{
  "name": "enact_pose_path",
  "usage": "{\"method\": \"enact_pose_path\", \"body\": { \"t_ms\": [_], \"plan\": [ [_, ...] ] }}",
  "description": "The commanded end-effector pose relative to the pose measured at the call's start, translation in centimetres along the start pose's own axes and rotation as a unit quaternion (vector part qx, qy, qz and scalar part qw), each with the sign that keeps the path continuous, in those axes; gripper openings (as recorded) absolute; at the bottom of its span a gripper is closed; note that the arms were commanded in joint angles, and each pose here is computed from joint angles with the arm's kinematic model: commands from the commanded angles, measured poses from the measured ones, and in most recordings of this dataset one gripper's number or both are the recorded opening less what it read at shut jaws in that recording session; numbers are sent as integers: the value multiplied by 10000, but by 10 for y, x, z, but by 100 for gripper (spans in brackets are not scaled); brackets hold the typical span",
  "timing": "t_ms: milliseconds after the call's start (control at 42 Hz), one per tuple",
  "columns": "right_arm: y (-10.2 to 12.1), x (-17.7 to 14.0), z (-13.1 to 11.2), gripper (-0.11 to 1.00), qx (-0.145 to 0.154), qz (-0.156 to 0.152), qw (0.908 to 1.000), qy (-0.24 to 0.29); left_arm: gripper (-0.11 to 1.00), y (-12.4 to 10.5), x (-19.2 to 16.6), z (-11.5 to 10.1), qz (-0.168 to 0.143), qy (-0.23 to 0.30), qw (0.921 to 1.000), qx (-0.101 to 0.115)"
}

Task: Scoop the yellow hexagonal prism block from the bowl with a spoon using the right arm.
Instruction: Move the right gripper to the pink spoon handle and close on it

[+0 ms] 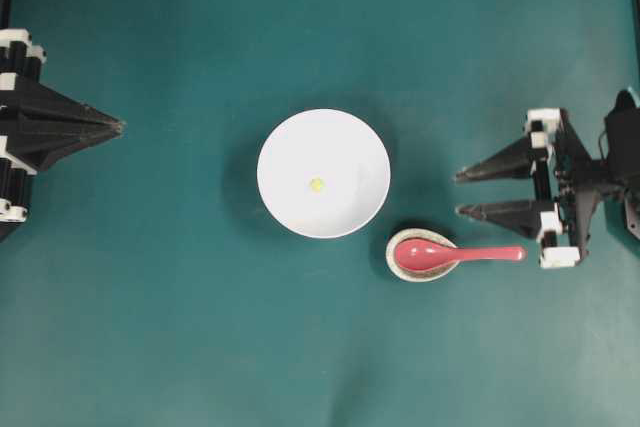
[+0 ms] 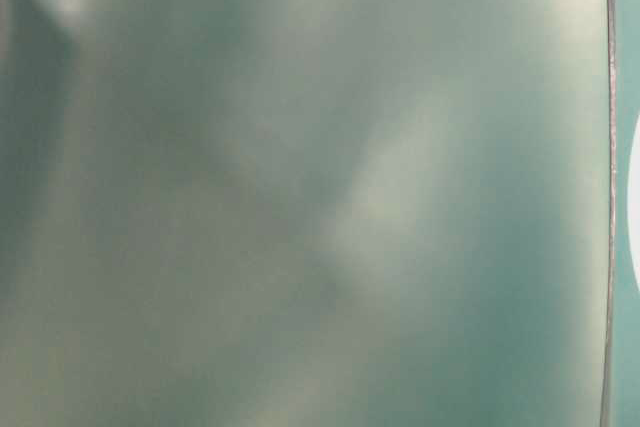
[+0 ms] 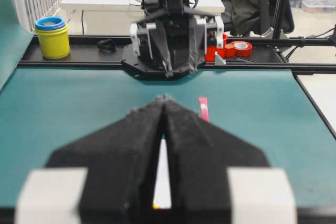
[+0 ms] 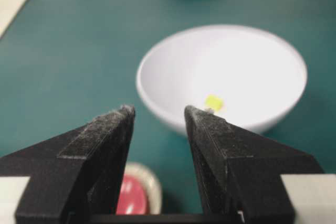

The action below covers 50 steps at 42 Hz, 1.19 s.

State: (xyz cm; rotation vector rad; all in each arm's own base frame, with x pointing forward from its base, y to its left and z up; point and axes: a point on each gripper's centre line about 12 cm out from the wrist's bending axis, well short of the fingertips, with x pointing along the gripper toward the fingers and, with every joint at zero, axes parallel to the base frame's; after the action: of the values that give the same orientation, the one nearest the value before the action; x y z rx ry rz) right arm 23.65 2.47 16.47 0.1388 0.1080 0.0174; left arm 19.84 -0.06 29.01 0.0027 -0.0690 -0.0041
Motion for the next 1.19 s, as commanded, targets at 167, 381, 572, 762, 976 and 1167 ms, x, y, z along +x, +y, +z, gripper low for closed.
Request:
{"method": "enact_pose_path", "body": {
  "t_ms": [167,381,572,762,976,1167],
  "plan": [
    [16,-3,-29,51,206,-122,9997,22,0,0,2,7,6,-92,10000,8],
    [35,1,-55,51,54,-75,9997,232,0,0,2,7,6,-77,10000,8],
    [42,2,-70,51,-60,-77,9991,402,0,0,2,7,6,-84,10000,8],
    [43,-3,-77,51,-61,-35,9985,543,0,0,1,8,6,-100,9999,8],
    [40,-7,-81,51,-41,-76,9976,687,0,0,1,8,6,-92,10000,8],
    [39,-8,-88,51,-69,-104,9958,911,0,0,1,8,6,-92,10000,8]
  ]
}}
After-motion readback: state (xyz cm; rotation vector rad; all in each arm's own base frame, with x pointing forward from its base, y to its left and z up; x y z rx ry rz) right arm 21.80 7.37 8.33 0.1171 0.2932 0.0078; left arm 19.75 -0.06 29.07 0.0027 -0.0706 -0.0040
